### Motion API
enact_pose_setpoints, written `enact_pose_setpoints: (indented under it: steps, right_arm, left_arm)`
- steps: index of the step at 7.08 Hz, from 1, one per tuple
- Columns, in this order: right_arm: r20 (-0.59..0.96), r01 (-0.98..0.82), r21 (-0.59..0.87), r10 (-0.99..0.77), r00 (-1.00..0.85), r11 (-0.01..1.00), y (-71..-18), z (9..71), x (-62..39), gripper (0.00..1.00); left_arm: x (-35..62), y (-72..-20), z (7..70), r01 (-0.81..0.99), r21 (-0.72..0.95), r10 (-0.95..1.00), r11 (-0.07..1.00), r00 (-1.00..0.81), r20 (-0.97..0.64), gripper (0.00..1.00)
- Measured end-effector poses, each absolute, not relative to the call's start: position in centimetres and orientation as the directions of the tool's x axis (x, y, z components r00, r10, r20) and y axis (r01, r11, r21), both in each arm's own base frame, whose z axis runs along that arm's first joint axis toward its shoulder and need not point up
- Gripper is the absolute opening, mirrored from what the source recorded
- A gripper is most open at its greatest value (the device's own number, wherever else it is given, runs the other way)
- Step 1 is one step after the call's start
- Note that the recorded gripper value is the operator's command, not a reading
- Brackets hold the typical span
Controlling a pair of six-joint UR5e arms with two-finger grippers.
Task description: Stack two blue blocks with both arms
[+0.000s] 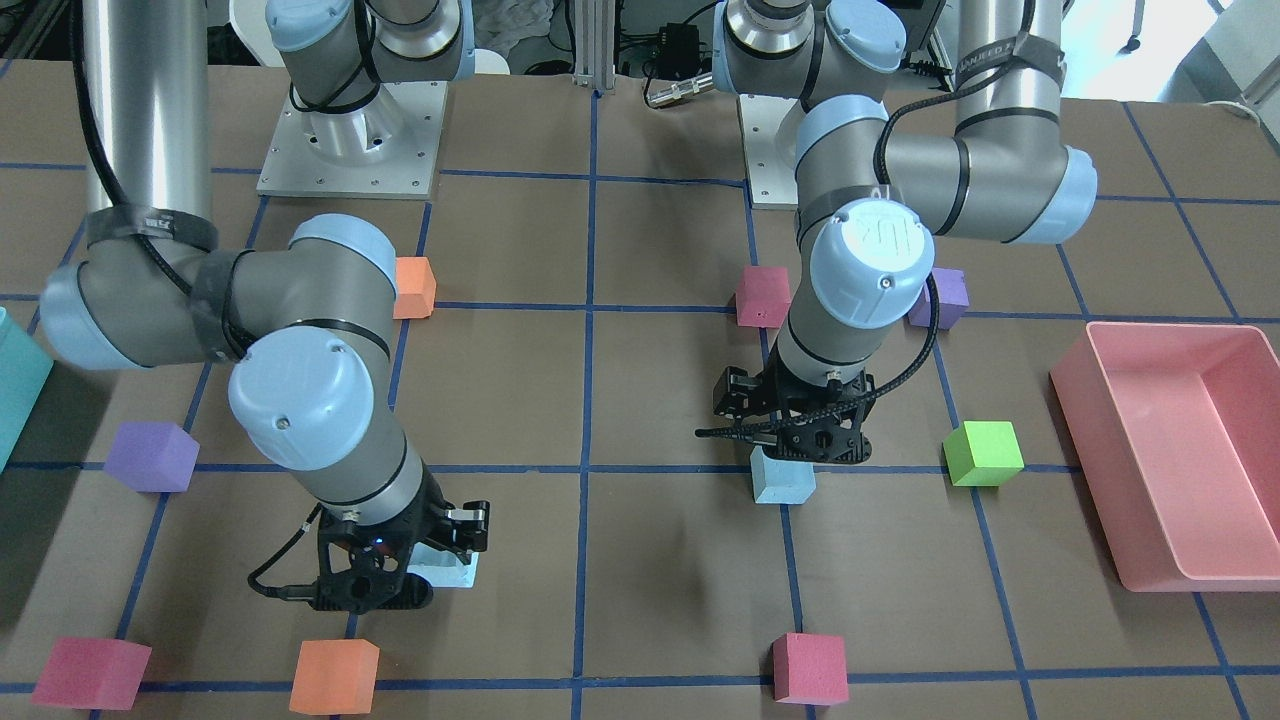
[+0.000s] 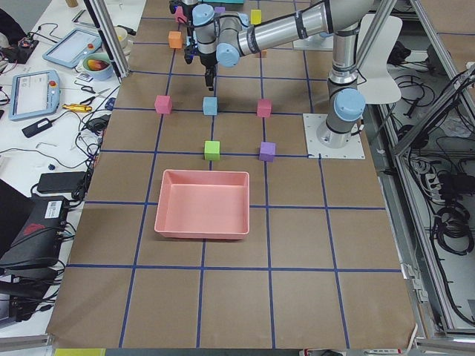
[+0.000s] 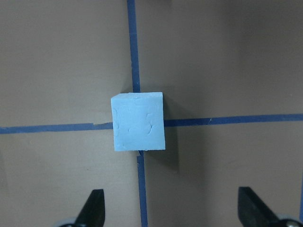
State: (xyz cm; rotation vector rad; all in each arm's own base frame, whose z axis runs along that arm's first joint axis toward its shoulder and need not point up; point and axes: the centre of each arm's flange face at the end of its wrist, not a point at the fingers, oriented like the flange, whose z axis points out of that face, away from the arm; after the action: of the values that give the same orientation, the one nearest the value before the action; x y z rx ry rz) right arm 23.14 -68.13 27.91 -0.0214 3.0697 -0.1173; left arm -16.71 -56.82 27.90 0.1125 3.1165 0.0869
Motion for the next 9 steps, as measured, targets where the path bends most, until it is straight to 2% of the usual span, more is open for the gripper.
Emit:
enact_pose_setpoints:
  steps: [4, 5, 6, 7, 8, 9]
  right_arm:
    - [-0.068, 0.030, -0.075, 0.025, -0.997, 0.997, -72.6, 24.8, 32.0, 0.00]
    - [-0.069, 0.032, -0.074, 0.027, -0.997, 0.997, -73.0, 23.8, 33.5, 0.00]
    - [-0.069, 0.036, -0.067, 0.032, -0.997, 0.997, -73.1, 22.8, 34.6, 0.00]
    - [-0.068, 0.039, -0.061, 0.035, -0.997, 0.997, -73.0, 22.2, 35.2, 0.01]
    - [-0.068, 0.040, -0.057, 0.036, -0.997, 0.998, -73.0, 21.8, 35.5, 0.19]
    - [-0.066, 0.038, -0.054, 0.035, -0.997, 0.998, -73.0, 21.4, 35.6, 0.20]
  left_arm:
    - [-13.1, -57.6, 20.7, -0.029, 0.059, -0.030, 0.998, -1.000, 0.010, 1.00]
    - [-13.2, -57.7, 20.0, -0.042, 0.064, -0.043, 0.997, -0.999, 0.023, 0.94]
    - [-13.2, -57.9, 19.5, -0.042, 0.066, -0.044, 0.997, -0.999, 0.029, 0.76]
    - [-13.2, -58.0, 19.2, -0.038, 0.063, -0.040, 0.997, -0.999, 0.031, 0.53]
    - [-13.2, -58.2, 19.1, -0.032, 0.057, -0.034, 0.998, -0.999, 0.031, 0.49]
    - [-13.2, -58.3, 19.1, -0.029, 0.051, -0.030, 0.998, -0.999, 0.031, 0.45]
